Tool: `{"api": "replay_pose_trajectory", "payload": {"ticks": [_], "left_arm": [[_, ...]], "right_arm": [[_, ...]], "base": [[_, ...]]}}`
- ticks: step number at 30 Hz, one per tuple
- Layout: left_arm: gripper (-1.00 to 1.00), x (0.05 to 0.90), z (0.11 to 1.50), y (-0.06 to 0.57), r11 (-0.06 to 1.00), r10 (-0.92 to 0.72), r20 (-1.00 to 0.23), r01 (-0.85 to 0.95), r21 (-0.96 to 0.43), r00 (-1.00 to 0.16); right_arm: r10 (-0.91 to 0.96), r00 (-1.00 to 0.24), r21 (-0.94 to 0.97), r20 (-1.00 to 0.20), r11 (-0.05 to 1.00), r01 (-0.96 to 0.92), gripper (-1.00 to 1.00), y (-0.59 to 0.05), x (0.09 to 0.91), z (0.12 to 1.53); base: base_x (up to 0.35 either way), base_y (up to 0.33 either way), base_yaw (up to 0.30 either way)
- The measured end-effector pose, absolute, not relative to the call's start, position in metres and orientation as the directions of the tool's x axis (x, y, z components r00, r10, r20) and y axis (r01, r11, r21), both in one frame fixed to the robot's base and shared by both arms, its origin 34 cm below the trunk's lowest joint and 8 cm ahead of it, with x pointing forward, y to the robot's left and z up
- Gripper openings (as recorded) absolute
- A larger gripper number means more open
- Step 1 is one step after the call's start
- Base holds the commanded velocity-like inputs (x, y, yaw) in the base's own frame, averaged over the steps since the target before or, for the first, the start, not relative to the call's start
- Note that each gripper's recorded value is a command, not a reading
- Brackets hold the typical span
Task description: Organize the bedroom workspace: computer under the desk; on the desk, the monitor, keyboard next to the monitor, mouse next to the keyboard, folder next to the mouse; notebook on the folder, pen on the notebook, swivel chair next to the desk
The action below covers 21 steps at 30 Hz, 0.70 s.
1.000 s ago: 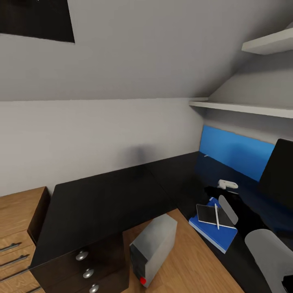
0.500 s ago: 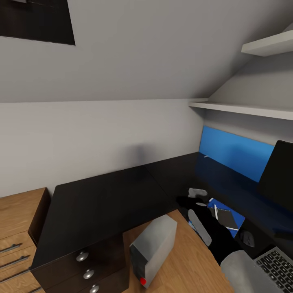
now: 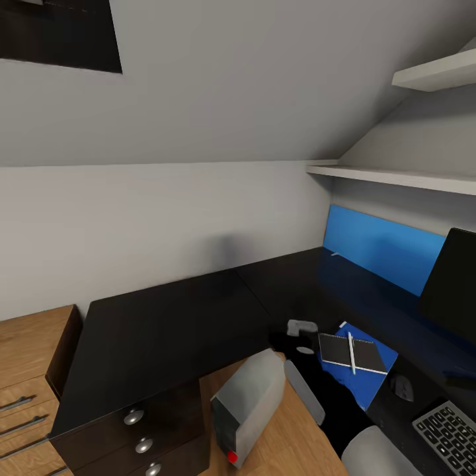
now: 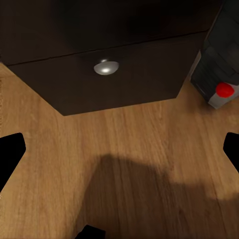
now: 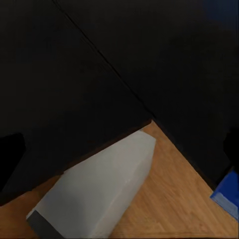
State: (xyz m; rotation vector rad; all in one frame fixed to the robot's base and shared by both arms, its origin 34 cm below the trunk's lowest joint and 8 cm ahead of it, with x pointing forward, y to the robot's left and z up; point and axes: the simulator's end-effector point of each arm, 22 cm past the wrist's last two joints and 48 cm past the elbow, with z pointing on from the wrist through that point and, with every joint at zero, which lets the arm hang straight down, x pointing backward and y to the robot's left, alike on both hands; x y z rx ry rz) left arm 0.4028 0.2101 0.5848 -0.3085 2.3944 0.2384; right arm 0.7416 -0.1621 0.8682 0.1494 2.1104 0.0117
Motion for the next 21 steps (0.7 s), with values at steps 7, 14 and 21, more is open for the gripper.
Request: {"api": "replay_pose_trajectory", "payload": {"ticks": [7,14,21], "left_arm": [[1.0,0.403,0.585,0.224,0.952,-0.144,-0.674,-0.287,0.105,-0.724],[1.0,0.404,0.585,0.231,0.951,-0.139,-0.676,-0.288,0.112,-0.723],[1.0,0.404,0.584,0.232,0.95,-0.138,-0.676,-0.289,0.115,-0.724]], "right_arm": [[0.143,-0.491,0.057,-0.86,0.981,0.185,1.0,-0.18,0.726,0.849],[0.077,-0.517,-0.013,-0.852,0.986,0.168,1.0,-0.177,0.716,0.83],[-0.012,-0.484,-0.085,-0.875,0.988,0.129,1.0,-0.171,0.717,0.835]], "base": [[0.0,0.0,0.114],[0.0,0.0,0.224],[0.0,0.0,0.056]]}}
